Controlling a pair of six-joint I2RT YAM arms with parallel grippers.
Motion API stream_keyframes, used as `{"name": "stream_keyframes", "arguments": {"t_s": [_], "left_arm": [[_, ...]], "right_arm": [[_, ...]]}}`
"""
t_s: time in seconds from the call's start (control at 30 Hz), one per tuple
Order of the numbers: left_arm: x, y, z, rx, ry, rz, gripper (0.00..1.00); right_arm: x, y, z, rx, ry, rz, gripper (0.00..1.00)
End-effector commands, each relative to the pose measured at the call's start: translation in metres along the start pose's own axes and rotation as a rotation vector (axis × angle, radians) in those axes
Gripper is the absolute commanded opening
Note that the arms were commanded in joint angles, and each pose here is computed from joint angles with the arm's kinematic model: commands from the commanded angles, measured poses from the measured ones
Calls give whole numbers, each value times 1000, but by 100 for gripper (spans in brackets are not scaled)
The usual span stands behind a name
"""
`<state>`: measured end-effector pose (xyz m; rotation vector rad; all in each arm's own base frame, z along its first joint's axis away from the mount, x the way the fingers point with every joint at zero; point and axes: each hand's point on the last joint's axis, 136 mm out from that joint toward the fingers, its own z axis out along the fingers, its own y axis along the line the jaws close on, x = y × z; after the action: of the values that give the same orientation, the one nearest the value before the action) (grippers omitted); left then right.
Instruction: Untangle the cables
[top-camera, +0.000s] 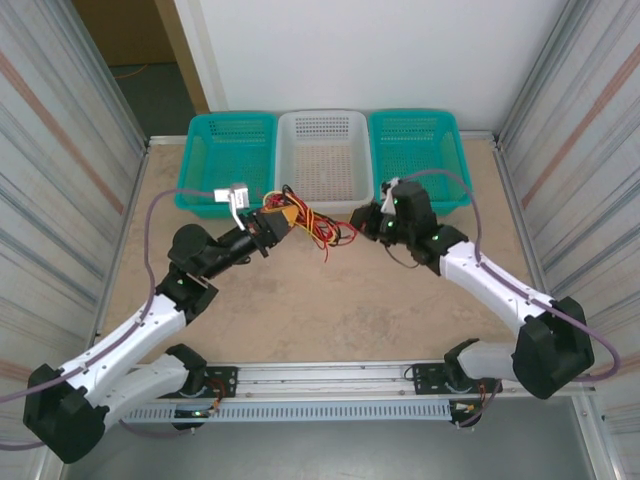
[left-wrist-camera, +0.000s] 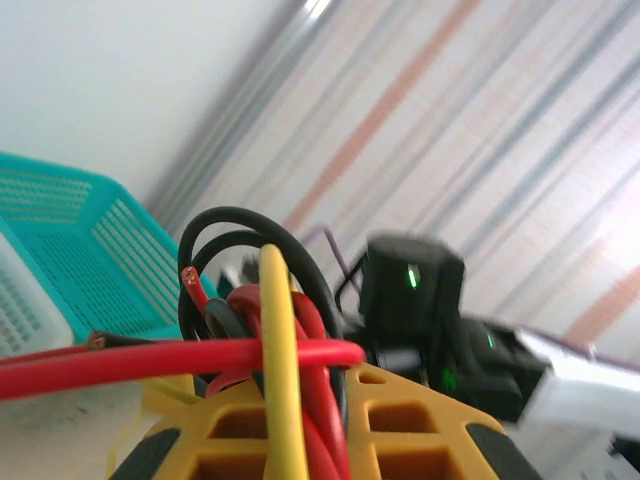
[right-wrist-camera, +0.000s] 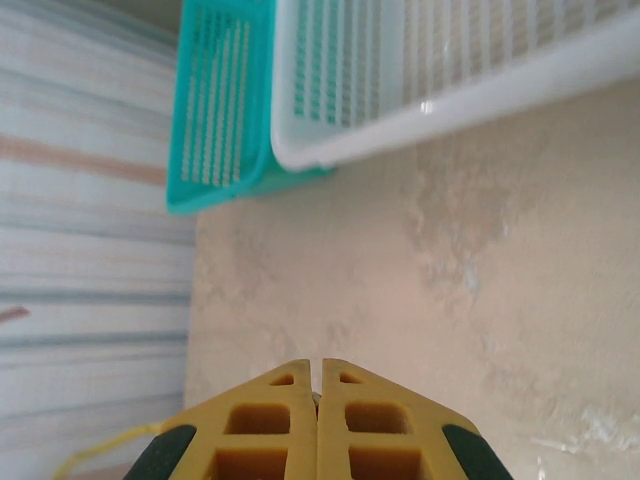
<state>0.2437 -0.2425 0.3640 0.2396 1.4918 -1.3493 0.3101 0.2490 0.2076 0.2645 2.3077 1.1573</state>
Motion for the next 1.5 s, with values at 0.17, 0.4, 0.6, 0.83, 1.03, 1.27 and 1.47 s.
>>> {"name": "stream_keyframes", "arguments": {"t_s": [0.17, 0.4, 0.6, 0.83, 1.03, 1.27, 1.47], "left_arm": [[-74, 42, -33, -331, -372, 88, 0], [-79, 87, -65, -531, -396, 41, 0], [-69, 126, -106, -740, -349, 56, 0], [-39, 165, -154, -940, -274, -30, 0], [-10, 177, -163, -1003, -141, -51, 0], [34, 156, -96, -717, 82, -105, 0], [94, 122, -39, -620, 285, 5, 0]], "right_arm": [[26, 17, -28, -76, -98, -14, 0], [19, -20, -83, 6, -197, 13, 0], [-27, -39, -180, 52, -452, 68, 0], [-72, -44, -234, 167, -542, 135, 0], [-105, -33, -261, 201, -618, 125, 0], [-115, -28, -265, 223, -622, 105, 0], [-114, -30, -268, 255, -618, 84, 0]]}}
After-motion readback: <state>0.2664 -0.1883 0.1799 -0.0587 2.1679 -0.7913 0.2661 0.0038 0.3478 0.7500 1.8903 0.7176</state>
